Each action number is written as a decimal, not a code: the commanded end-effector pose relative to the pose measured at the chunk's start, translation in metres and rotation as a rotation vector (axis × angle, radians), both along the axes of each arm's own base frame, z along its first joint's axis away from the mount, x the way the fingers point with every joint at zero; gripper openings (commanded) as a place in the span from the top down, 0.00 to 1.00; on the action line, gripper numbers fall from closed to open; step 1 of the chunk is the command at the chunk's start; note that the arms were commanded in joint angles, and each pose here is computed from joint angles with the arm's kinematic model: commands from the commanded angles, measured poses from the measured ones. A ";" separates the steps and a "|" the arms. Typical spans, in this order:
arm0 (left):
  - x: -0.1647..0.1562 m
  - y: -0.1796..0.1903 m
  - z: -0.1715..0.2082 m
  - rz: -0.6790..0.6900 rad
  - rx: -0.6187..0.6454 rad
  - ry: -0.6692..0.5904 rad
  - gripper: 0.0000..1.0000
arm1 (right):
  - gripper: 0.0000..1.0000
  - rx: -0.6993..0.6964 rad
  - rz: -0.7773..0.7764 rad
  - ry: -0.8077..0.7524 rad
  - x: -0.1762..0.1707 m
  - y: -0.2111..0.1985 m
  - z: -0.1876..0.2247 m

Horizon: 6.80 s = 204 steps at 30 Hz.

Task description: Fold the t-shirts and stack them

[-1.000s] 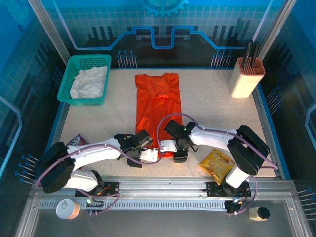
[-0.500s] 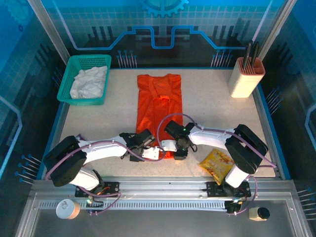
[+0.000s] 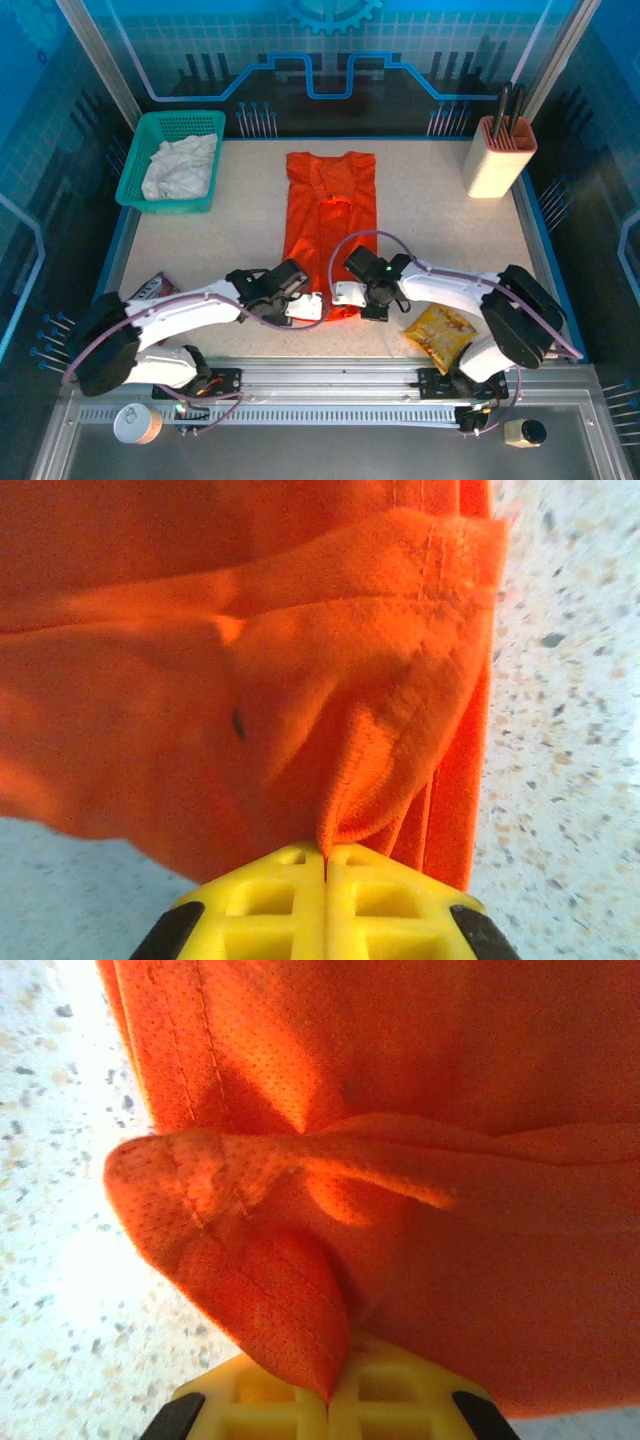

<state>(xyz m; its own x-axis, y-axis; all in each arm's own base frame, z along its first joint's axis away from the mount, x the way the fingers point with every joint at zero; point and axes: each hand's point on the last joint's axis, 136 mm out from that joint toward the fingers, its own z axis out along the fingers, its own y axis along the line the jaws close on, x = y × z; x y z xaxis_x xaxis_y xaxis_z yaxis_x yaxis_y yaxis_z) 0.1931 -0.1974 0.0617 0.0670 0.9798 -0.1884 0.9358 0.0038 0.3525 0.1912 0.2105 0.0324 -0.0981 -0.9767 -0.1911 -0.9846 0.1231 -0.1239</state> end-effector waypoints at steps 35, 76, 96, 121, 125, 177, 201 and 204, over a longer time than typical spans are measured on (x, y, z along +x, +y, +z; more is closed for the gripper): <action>-0.069 -0.002 -0.005 -0.186 0.030 0.152 0.24 | 1.00 0.078 -0.044 0.063 -0.033 0.001 0.015; -0.032 -0.017 -0.063 -0.126 0.199 0.145 1.00 | 1.00 0.117 -0.053 0.054 -0.035 0.001 0.012; 0.058 -0.023 0.074 0.031 -0.152 -0.175 1.00 | 1.00 0.246 -0.230 -0.212 0.064 -0.003 0.091; 0.205 -0.007 0.035 0.175 -0.144 -0.198 1.00 | 1.00 0.196 -0.435 -0.395 0.223 -0.013 0.059; 0.212 -0.003 0.028 0.191 -0.135 -0.204 1.00 | 1.00 0.206 -0.453 -0.414 0.235 -0.014 0.052; 0.067 -0.012 0.192 -0.184 -0.444 -0.321 0.02 | 0.24 0.324 0.250 -0.370 0.092 -0.029 0.181; 0.080 -0.022 -0.006 -0.240 0.070 0.092 0.11 | 0.23 0.042 0.304 -0.081 0.146 -0.028 0.001; 0.086 -0.019 -0.015 -0.220 0.087 0.112 0.12 | 0.23 0.026 0.306 -0.083 0.148 -0.031 0.001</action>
